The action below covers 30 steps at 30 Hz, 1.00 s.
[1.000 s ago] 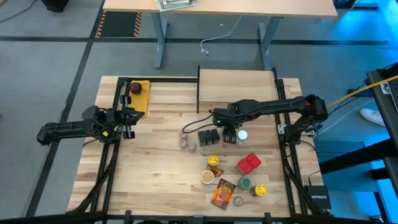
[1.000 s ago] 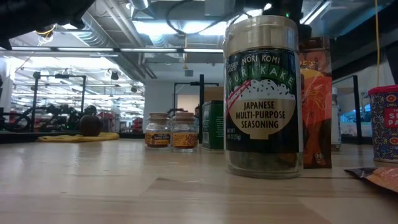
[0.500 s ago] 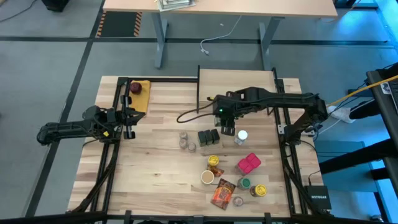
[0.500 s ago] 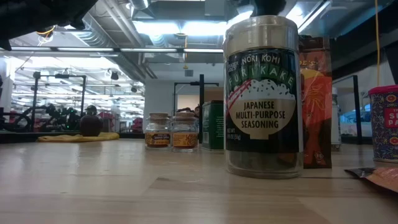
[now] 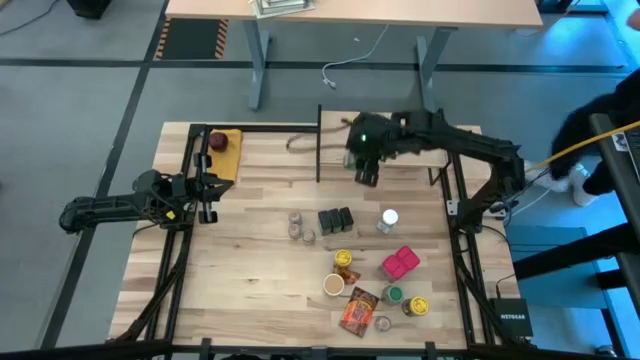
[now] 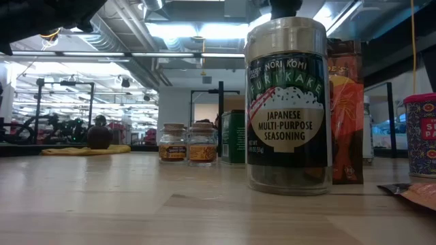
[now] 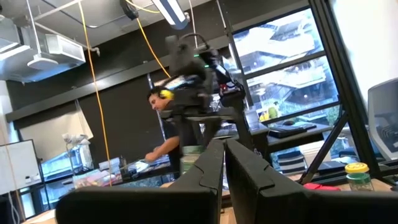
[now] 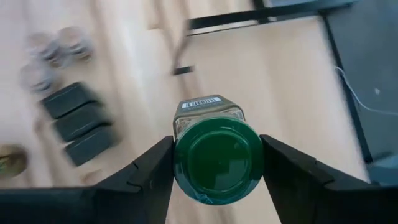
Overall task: Shelf spices
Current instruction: Put the top green seasoning bottle on the shelf
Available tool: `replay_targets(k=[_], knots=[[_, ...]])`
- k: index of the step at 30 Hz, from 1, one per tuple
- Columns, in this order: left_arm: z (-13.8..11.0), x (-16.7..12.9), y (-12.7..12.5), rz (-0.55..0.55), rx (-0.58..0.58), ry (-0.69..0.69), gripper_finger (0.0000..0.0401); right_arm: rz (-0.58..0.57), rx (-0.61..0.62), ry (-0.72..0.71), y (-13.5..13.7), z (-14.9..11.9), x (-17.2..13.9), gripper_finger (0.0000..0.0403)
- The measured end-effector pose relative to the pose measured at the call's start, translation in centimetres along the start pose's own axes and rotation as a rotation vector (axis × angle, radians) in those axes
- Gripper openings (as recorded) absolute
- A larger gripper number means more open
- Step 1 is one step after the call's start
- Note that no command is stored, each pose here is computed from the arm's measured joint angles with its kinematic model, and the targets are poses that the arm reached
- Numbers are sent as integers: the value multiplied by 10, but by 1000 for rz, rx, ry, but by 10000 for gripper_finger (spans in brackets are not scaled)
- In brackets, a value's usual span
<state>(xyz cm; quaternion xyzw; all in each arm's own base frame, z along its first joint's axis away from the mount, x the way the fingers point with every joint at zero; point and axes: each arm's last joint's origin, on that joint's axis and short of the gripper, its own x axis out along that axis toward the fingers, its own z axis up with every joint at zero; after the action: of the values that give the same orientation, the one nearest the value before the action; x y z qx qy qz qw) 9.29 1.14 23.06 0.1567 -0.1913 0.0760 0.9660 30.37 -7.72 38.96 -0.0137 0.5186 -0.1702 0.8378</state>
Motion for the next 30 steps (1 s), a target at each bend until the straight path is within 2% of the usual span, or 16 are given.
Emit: replay_targets(k=[8,14,20,30], knots=[[0,0,0,-1,-58,4,10,-3,31,-50,-48,25,14,219],[-1,0,0,-2,-95,8,10,-18,29,4,-77,41,30,220],[-1,0,0,-3,-97,13,10,-4,84,120,-98,27,21,220],[-2,0,-1,-5,-68,20,10,-44,248,170,-125,-6,-4,221]])
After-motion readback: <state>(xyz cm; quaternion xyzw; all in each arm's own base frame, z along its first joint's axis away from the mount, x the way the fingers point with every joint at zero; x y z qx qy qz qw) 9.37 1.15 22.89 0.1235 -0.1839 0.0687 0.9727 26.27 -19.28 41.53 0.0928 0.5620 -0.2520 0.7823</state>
